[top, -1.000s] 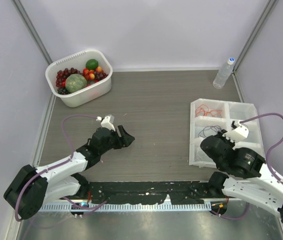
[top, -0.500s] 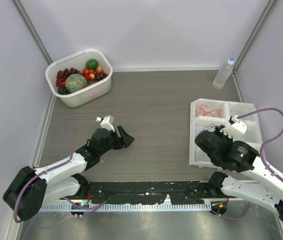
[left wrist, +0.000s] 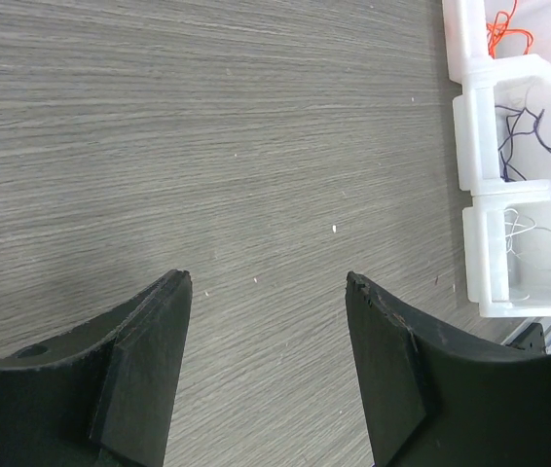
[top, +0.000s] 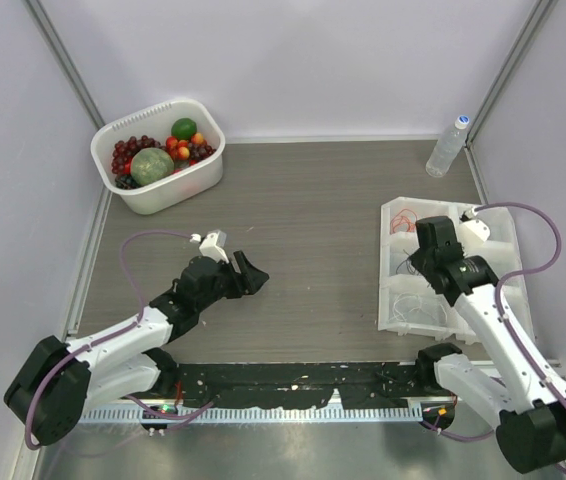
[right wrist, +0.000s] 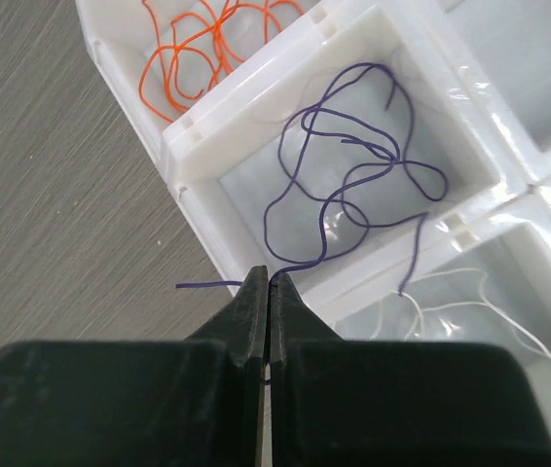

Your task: Untangle the cables

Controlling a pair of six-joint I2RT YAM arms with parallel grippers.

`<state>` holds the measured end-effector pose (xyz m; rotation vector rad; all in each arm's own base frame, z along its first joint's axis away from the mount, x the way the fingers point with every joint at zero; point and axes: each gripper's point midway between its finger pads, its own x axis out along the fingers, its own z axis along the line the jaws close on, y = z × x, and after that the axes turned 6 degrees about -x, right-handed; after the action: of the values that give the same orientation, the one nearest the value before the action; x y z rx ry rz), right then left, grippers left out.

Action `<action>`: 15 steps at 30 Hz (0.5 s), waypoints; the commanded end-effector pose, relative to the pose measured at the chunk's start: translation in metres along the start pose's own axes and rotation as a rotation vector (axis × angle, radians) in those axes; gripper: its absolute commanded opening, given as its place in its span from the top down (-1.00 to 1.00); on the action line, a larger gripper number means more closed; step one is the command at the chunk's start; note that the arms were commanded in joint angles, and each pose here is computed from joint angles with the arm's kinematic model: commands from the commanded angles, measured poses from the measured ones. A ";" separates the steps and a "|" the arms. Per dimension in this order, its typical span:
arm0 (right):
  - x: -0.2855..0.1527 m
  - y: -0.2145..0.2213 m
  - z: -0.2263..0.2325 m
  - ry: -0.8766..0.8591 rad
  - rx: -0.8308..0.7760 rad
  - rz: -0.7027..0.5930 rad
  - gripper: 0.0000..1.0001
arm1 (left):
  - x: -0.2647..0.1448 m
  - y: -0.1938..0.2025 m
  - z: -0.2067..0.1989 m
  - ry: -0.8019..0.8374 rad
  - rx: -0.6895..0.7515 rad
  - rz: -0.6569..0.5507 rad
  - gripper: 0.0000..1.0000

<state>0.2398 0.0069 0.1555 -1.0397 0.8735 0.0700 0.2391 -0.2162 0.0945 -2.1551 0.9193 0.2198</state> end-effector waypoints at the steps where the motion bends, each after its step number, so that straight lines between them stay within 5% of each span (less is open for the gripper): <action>1: 0.013 -0.003 0.040 -0.180 0.031 0.075 0.99 | -0.002 -0.009 -0.009 0.037 0.001 -0.036 -0.36; 8: 0.050 -0.002 0.032 -0.170 0.139 0.150 0.91 | -0.003 -0.009 -0.009 0.034 0.006 -0.032 -0.36; 15: 0.056 -0.021 0.006 -0.093 0.061 0.044 0.36 | -0.001 -0.008 -0.008 0.027 0.008 -0.027 -0.36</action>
<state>0.2798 -0.0102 0.1128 -0.8474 0.9017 0.1659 0.2391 -0.2162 0.0975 -2.1594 0.9171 0.2087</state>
